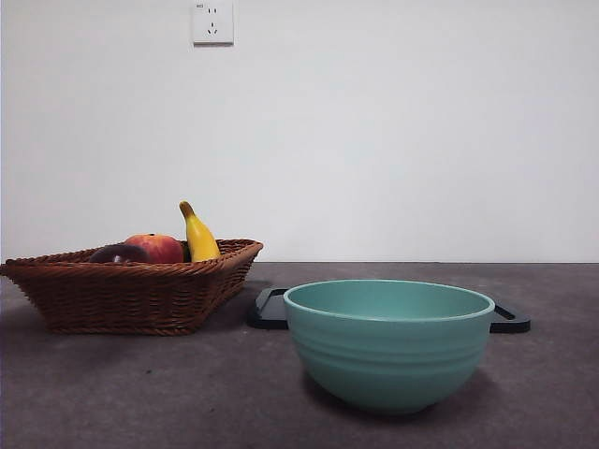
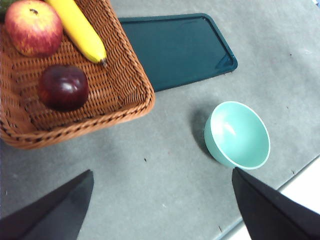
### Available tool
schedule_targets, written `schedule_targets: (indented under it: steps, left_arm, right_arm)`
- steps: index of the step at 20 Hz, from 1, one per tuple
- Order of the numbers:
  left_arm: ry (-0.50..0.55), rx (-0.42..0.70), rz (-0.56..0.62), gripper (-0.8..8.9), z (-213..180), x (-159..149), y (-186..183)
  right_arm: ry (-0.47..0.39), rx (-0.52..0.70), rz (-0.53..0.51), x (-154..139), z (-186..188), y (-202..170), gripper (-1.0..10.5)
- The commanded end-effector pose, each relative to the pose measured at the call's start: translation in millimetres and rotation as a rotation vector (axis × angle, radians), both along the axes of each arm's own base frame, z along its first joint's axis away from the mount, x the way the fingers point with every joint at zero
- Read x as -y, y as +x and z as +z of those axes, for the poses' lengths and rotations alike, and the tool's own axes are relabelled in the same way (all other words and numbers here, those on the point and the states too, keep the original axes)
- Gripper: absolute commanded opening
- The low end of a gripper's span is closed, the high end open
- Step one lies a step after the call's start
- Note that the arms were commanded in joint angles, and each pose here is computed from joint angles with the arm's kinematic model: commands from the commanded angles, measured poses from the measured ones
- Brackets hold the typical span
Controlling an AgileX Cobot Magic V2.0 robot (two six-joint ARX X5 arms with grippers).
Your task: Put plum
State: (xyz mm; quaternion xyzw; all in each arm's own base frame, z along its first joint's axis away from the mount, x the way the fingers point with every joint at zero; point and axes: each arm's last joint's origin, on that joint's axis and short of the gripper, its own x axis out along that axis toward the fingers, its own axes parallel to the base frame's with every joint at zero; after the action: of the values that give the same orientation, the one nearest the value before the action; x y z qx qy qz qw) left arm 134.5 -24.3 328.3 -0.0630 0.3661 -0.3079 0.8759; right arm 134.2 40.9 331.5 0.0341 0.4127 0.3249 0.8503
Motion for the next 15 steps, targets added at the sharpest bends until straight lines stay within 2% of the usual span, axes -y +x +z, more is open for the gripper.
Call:
schedule_targets:
  steps: [1, 7, 15]
  left_arm:
    - [-0.022, 0.037, 0.002, 4.47, 9.0, 1.0, 2.8]
    - [0.007, 0.065, 0.048, 4.45, 11.0, 6.5, 23.0]
    - [0.169, -0.012, 0.100, 4.36, 17.0, 32.6, 87.7]
  right_arm:
    - [0.010, 0.010, -0.001, -1.0, 5.0, 1.3, 4.1]
    - [0.010, 0.009, -0.001, -1.0, 5.0, 1.3, 4.1]
    - [0.011, 0.009, -0.002, -1.0, 5.1, 1.3, 4.1]
